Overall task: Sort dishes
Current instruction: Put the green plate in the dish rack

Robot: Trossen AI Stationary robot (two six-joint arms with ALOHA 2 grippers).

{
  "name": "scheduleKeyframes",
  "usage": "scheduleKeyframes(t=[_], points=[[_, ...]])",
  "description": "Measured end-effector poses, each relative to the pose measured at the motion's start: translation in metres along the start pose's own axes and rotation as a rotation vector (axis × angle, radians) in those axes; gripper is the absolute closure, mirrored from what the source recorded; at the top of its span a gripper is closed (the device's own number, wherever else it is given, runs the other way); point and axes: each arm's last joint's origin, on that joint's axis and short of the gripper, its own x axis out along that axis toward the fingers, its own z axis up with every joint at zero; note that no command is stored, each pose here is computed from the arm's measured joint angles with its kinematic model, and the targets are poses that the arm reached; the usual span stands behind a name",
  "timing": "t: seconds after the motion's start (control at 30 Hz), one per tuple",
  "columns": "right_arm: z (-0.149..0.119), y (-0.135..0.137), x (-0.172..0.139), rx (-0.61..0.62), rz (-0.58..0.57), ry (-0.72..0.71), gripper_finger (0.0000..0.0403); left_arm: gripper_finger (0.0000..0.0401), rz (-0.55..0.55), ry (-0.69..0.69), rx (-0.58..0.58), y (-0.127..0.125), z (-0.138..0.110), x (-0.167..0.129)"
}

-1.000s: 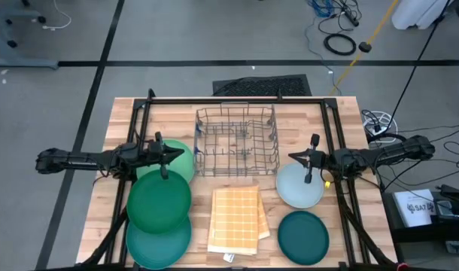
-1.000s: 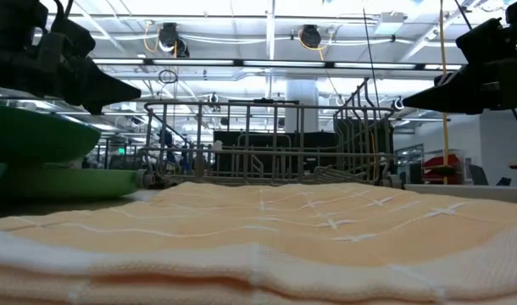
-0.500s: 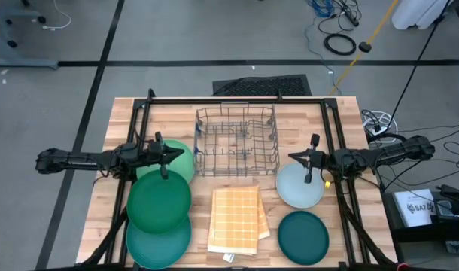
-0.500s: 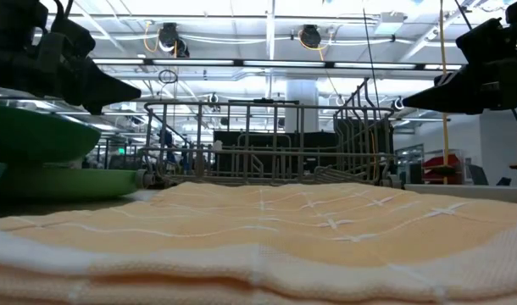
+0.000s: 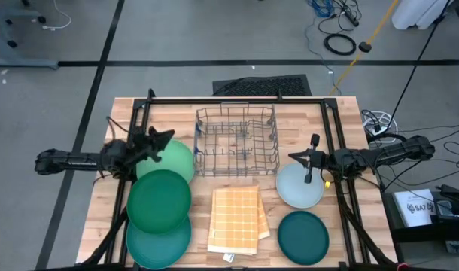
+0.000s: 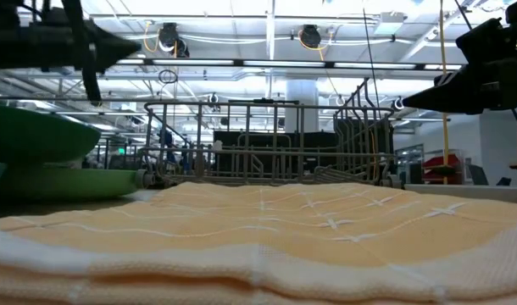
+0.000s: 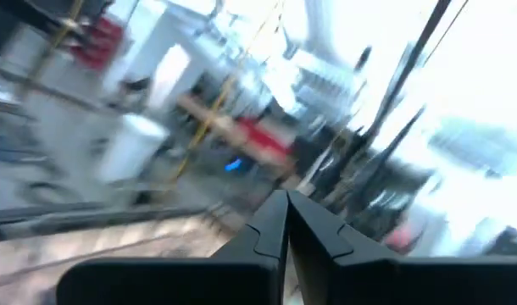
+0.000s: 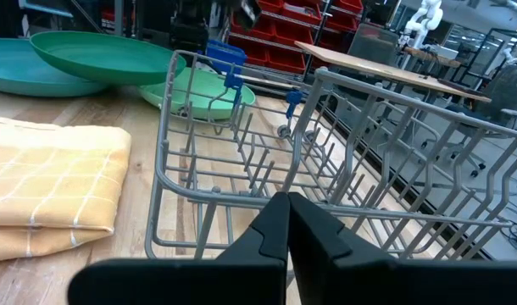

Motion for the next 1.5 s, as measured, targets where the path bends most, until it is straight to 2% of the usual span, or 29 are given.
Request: scheduleKeyframes(t=[0.2,0.23,0.3,0.37,0.47,0.57,0.7,0.93,1.0,1.1,1.17,1.23,1.27,1.4,1.5], points=[[0.000,0.000,0.000,0.000,0.000,0.000,0.0403,0.0379,-0.498,0.063,-0.004,-0.041,0.040,0.007],[0.000,0.000,0.000,0.000,0.000,0.000,0.0403,0.0379,-0.546,0.088,-0.001,-0.049,0.048,0.008],[0.000,0.000,0.000,0.000,0.000,0.000,0.0403,0.0379,-0.568,0.163,0.051,-0.062,0.065,0.013],[0.000,0.000,0.000,0.000,0.000,0.000,0.0403,0.0379,-0.500,0.266,0.158,-0.072,0.082,0.016],[0.000,0.000,0.000,0.000,0.000,0.000,0.0403,0.0378,-0.333,0.438,0.345,-0.081,0.100,0.020],[0.000,0.000,0.000,0.000,0.000,0.000,0.0403,0.0368,-0.187,0.584,0.448,-0.084,0.108,0.025],[0.000,0.000,0.000,0.000,0.000,0.000,0.0403,0.0325,-0.062,0.789,0.539,-0.082,0.105,0.029],[0.000,0.000,0.000,0.000,0.000,0.000,0.0403,0.0201,0.170,1.251,0.556,-0.062,0.070,0.029],[0.000,0.000,0.000,0.000,0.001,0.000,0.0403,0.0168,0.219,1.323,0.549,-0.060,0.063,0.032],[0.000,0.000,0.000,0.000,0.001,0.000,0.0403,0.0134,0.254,1.363,0.536,-0.058,0.056,0.038],[0.000,0.000,0.000,-0.045,-0.001,-0.001,0.0403,0.0121,0.263,1.404,0.538,-0.057,0.050,0.042],[0.002,-0.001,0.000,-0.223,-0.008,-0.013,0.0403,0.0116,0.280,1.475,0.537,-0.055,0.044,0.043],[0.003,0.000,0.000,-0.270,0.000,-0.031,0.0403,0.0115,0.294,1.513,0.531,-0.053,0.040,0.044],[0.006,0.002,0.000,-0.248,0.074,-0.078,0.0403,0.0114,0.323,1.609,0.491,-0.049,0.028,0.043],[0.017,-0.001,-0.001,-0.259,0.053,-0.190,0.0403,0.0114,0.341,1.630,0.481,-0.048,0.021,0.042]])
